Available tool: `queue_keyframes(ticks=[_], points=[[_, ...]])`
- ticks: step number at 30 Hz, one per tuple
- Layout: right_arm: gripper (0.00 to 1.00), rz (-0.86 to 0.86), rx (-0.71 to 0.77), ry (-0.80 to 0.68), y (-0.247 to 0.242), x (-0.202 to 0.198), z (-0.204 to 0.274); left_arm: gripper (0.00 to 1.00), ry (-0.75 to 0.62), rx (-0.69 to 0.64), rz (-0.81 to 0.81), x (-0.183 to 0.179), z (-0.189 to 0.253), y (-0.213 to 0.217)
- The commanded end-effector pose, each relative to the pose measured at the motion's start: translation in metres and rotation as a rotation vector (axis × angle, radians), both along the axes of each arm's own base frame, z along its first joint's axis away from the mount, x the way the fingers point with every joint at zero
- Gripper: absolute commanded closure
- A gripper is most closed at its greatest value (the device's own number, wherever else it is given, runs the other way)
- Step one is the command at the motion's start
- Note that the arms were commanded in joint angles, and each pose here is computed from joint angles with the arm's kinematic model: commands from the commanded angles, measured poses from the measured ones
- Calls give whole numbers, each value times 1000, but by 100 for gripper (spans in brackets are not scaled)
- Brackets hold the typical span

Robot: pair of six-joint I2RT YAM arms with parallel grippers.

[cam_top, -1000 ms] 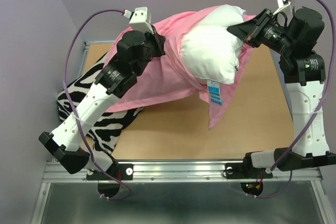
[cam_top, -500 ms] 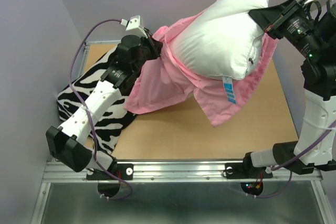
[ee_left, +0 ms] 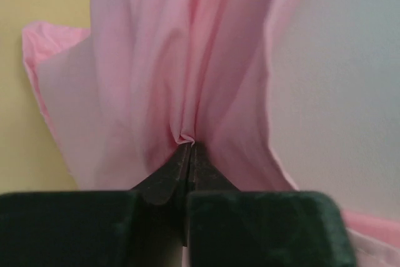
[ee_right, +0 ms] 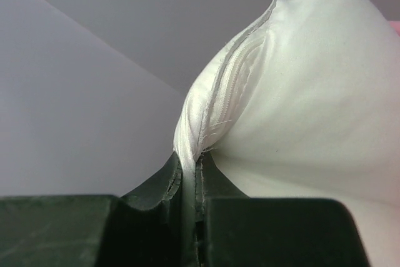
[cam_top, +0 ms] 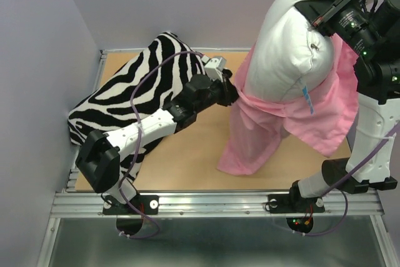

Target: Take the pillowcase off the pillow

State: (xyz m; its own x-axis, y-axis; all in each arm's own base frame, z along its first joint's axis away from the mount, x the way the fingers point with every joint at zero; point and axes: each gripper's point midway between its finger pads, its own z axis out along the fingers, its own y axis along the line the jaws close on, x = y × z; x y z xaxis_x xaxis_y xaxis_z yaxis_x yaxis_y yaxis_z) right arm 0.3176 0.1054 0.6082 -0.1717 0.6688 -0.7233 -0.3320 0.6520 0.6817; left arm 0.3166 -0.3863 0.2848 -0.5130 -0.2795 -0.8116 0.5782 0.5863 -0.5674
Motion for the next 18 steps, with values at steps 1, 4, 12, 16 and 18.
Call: queue_keyframes(ticks=[1, 4, 12, 16, 18], points=[[99, 79, 114, -422, 5, -33, 107, 74, -48, -110, -156, -39, 29, -25], [99, 159, 93, -339, 20, -9, 78, 46, -85, -128, -80, -37, 54, -4], [100, 216, 50, -141, 56, 43, -30, 29, -145, -71, 361, -22, 126, 104], [99, 236, 19, -91, 86, 48, -61, 20, -208, -109, 483, -35, 176, 152], [99, 248, 18, -78, 98, 52, -70, 19, -256, -149, 459, -46, 211, 160]])
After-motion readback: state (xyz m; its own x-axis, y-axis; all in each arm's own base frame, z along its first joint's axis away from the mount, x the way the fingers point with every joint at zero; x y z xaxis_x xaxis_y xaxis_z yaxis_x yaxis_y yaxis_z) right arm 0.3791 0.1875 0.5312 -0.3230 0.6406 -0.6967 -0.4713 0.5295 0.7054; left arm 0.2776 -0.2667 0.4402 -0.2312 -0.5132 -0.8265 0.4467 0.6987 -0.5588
